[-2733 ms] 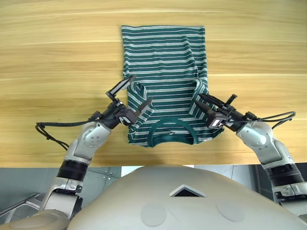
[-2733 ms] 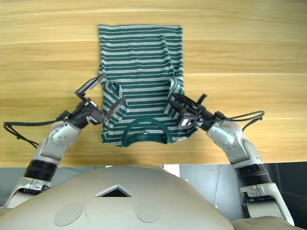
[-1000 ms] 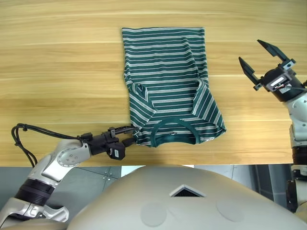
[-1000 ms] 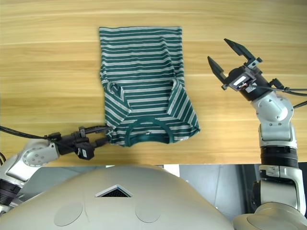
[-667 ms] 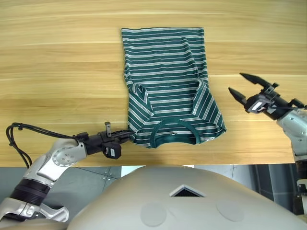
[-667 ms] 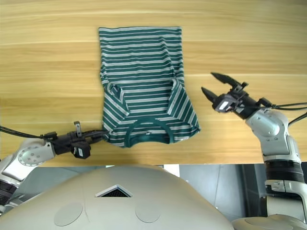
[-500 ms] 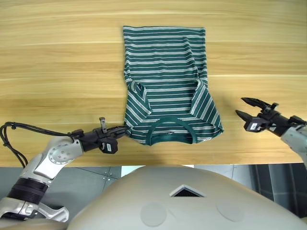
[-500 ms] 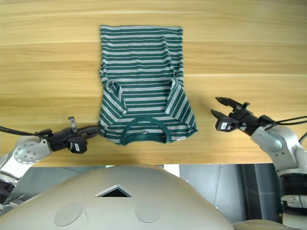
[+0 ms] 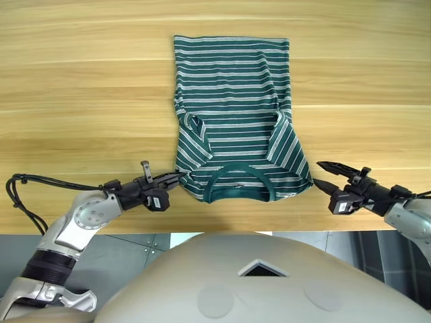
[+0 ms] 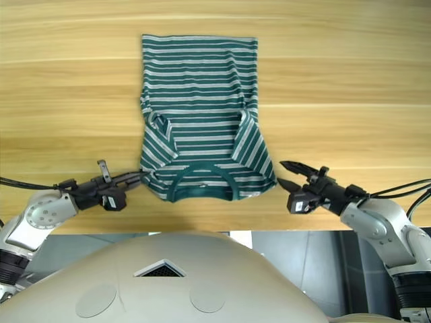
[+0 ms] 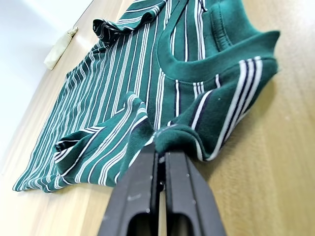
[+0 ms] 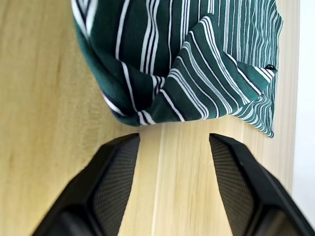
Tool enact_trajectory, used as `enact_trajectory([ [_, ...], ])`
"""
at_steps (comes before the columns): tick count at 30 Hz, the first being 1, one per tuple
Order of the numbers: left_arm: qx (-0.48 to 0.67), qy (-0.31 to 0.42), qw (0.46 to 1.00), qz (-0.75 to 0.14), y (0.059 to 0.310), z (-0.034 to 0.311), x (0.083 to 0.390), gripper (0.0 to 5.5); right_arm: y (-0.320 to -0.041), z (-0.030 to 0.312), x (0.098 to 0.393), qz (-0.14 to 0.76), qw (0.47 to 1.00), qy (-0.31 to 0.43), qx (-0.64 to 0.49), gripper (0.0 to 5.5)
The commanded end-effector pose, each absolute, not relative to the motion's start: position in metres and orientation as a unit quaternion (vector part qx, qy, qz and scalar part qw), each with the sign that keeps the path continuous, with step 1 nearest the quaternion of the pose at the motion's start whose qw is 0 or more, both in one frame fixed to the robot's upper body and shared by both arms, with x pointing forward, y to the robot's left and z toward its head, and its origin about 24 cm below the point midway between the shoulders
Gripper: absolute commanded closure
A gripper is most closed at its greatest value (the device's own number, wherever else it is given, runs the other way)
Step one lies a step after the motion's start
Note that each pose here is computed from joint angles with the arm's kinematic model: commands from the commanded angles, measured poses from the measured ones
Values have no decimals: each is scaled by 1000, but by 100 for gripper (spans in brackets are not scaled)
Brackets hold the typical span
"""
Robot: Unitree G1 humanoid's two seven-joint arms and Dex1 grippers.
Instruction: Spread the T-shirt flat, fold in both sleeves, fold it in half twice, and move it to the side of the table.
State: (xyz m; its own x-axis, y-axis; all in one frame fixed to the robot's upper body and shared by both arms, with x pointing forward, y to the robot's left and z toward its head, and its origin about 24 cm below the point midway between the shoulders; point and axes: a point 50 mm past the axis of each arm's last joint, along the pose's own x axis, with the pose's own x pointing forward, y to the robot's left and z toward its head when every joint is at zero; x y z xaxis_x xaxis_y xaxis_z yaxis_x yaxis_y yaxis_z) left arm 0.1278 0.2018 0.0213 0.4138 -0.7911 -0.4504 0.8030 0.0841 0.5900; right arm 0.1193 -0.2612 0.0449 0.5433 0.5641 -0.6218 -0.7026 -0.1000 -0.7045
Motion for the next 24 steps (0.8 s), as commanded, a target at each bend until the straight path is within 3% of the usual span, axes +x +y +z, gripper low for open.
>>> enact_trajectory([
  [1, 412, 7, 735, -538, 202, 22, 133, 549, -257, 39, 120, 490, 661, 65, -564, 286],
  [17, 407, 6, 741, -534, 200, 17, 137, 549, -245, 33, 124, 515, 653, 34, -554, 286],
  [24, 406, 8, 744, -531, 202, 17, 135, 550, -247, 34, 125, 504, 660, 28, -556, 409],
])
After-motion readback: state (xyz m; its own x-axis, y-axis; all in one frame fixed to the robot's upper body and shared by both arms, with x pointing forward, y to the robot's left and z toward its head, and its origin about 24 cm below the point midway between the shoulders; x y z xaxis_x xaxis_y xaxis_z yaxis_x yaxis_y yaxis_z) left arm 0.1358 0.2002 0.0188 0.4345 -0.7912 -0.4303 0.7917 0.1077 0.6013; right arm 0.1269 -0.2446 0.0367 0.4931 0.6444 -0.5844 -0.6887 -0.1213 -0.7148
